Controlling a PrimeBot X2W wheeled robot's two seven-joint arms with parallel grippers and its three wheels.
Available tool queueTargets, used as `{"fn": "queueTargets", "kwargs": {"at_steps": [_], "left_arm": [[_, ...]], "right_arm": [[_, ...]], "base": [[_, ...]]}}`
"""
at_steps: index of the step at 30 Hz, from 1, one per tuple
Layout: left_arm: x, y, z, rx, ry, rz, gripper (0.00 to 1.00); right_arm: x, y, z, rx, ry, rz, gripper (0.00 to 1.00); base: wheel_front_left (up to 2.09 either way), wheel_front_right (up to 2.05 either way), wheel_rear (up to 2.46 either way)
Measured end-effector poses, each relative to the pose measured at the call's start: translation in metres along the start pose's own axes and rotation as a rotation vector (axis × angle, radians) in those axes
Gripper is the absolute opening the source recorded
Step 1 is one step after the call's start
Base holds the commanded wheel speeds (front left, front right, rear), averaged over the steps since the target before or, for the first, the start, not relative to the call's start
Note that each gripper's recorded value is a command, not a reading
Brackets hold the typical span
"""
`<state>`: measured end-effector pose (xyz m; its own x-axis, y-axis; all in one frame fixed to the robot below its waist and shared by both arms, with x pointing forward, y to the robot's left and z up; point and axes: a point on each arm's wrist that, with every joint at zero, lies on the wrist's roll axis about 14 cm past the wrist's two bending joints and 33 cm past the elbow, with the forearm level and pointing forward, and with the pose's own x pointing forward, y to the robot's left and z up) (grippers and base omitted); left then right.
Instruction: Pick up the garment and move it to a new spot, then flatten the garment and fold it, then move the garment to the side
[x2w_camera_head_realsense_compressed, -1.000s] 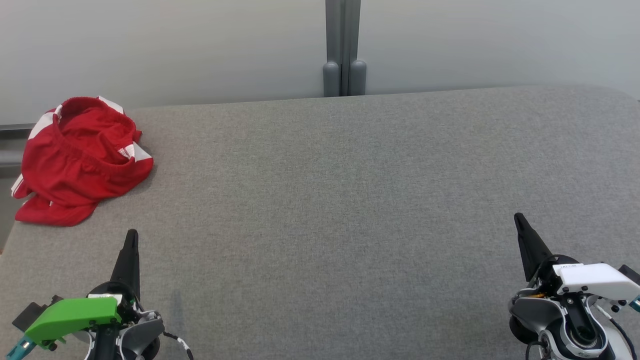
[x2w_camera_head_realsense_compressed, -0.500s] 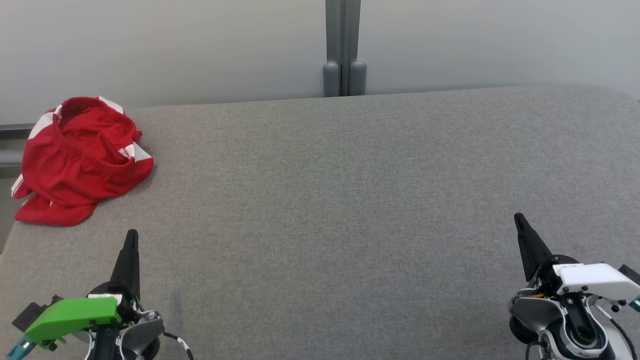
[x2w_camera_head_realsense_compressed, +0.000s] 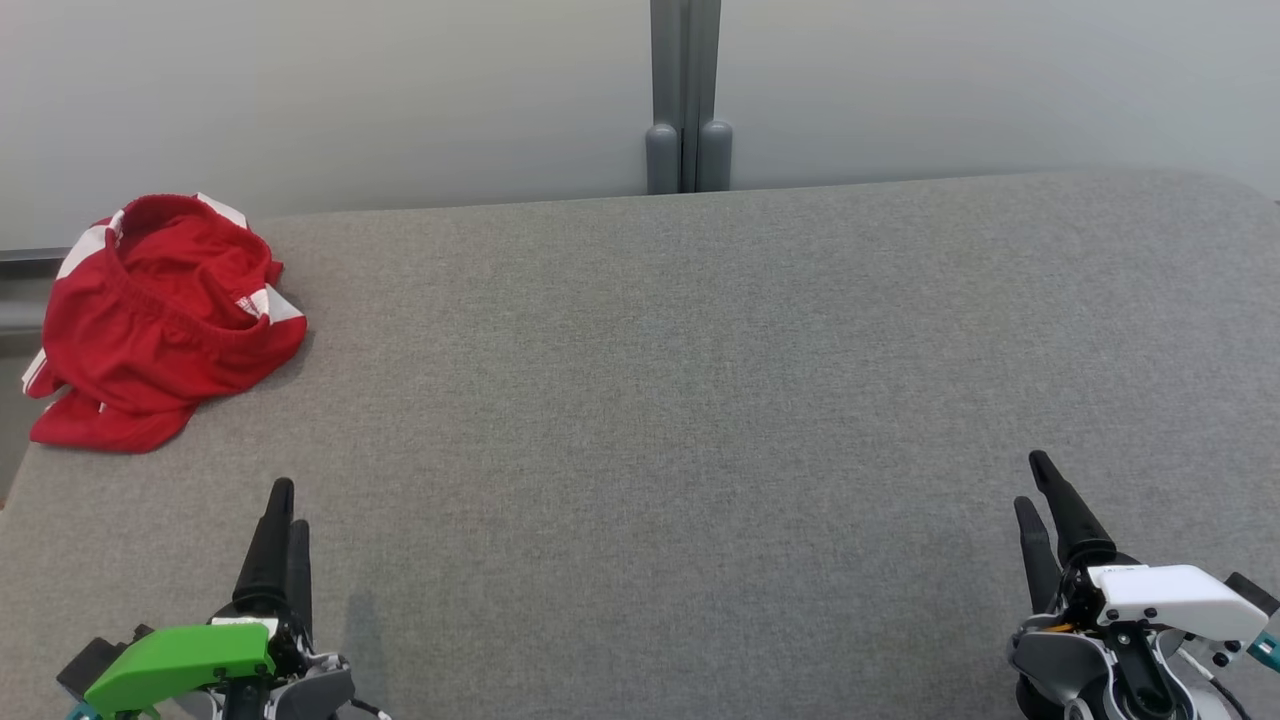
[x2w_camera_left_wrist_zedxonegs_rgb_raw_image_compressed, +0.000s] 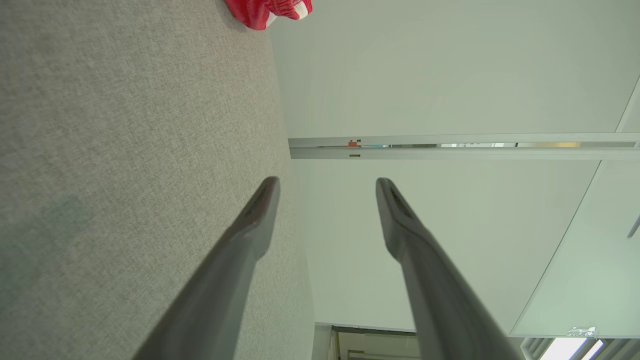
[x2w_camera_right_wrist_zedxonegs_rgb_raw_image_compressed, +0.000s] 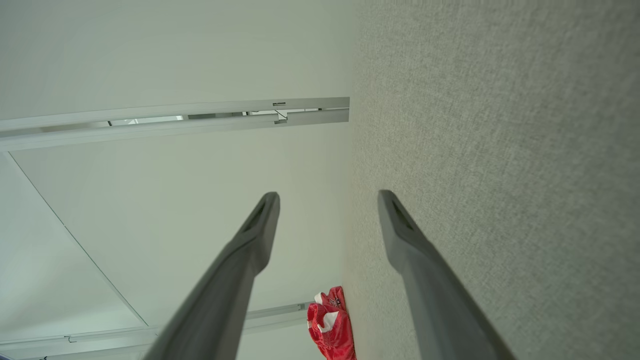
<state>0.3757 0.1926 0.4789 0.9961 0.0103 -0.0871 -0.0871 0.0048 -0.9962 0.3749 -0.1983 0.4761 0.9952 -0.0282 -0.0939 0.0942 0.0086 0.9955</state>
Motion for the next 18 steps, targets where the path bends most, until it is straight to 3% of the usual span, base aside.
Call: {"fn": "queueTargets", "kwargs": {"at_steps": [9,18], "left_arm": [[0.001,-0.01,-0.004,0.112,-0.004,-0.021,1.0],[0.002,-0.023,-0.017,0.309,0.01,-0.044,1.0]], "right_arm": [[0.001,0.008,0.001,-0.107,-0.018,0.022,1.0],[0.0,0.024,-0.005,-0.351,-0.016,0.072,1.0]], "base": [[0.0,0.0,0.0],[0.0,0.0,0.0]]}}
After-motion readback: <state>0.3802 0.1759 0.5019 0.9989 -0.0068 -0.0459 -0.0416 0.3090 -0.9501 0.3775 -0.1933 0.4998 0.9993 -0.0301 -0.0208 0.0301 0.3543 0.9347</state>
